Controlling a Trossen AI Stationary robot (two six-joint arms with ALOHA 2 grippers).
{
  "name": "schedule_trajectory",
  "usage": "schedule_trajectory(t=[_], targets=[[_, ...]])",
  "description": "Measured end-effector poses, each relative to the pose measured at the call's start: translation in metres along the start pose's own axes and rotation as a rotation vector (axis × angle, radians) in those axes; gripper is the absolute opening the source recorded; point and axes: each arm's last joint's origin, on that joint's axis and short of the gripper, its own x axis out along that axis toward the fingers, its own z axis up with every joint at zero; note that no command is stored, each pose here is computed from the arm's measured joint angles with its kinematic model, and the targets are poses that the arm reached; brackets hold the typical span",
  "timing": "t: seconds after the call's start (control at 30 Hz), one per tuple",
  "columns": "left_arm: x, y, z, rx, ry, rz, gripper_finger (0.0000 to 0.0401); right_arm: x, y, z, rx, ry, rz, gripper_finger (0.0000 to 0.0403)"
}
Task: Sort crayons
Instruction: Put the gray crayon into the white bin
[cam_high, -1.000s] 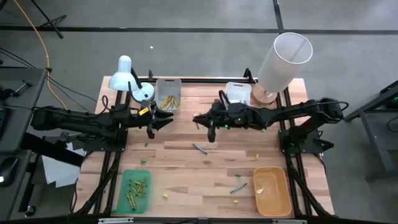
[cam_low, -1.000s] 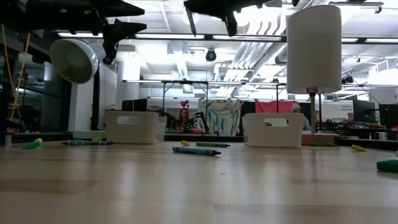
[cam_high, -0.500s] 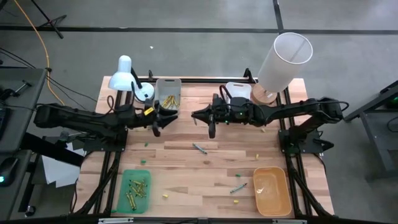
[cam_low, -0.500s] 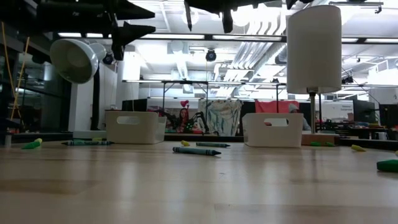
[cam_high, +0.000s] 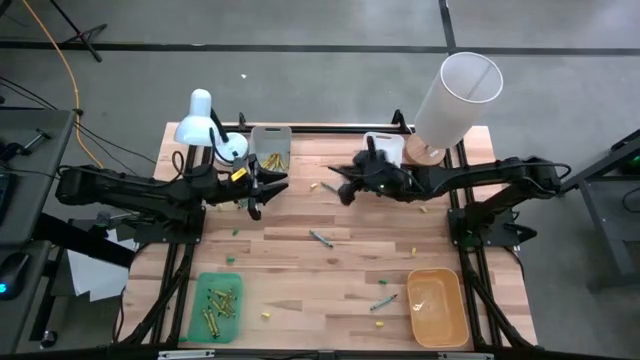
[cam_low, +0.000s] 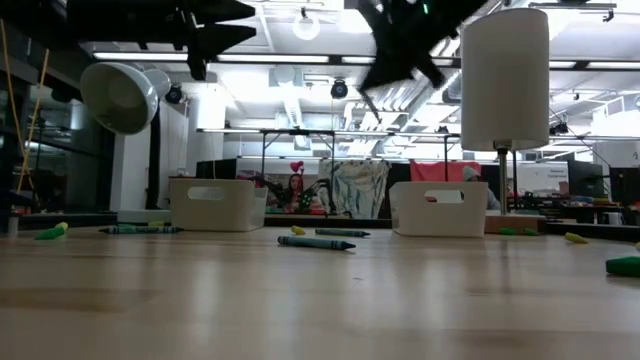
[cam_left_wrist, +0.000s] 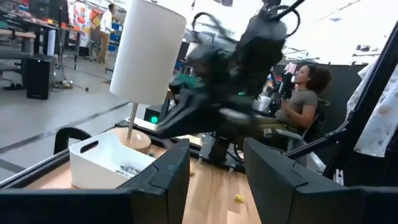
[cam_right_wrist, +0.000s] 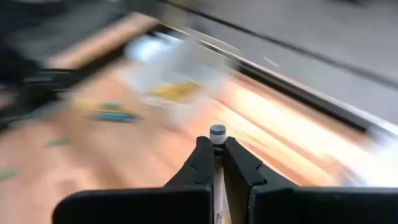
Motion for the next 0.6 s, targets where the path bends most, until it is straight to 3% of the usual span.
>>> schedule_trajectory(t=[0.13,0.37,0.5,0.6], targets=[[0.000,0.000,0.000,0.000,0.005,0.001,0.0140,0.011,-0.034,-0.009,0.145,0.136,-0.225,0.0000],[0.000,0.000,0.000,-0.009,-0.001,0.000,0.0140,0.031,-0.087,0.012,0.266,0.167,-0.384,0.0000],[0.000,0.000,0.000,-0.031,0.001,0.000,0.0140,0.045,-0.119,0.003,0.407,0.241,-0.525,0.0000],[0.000,0.000,-0.001,-0.055,0.007,0.002,0.0140,0.057,-0.132,-0.009,0.480,0.290,-0.561,0.0000]])
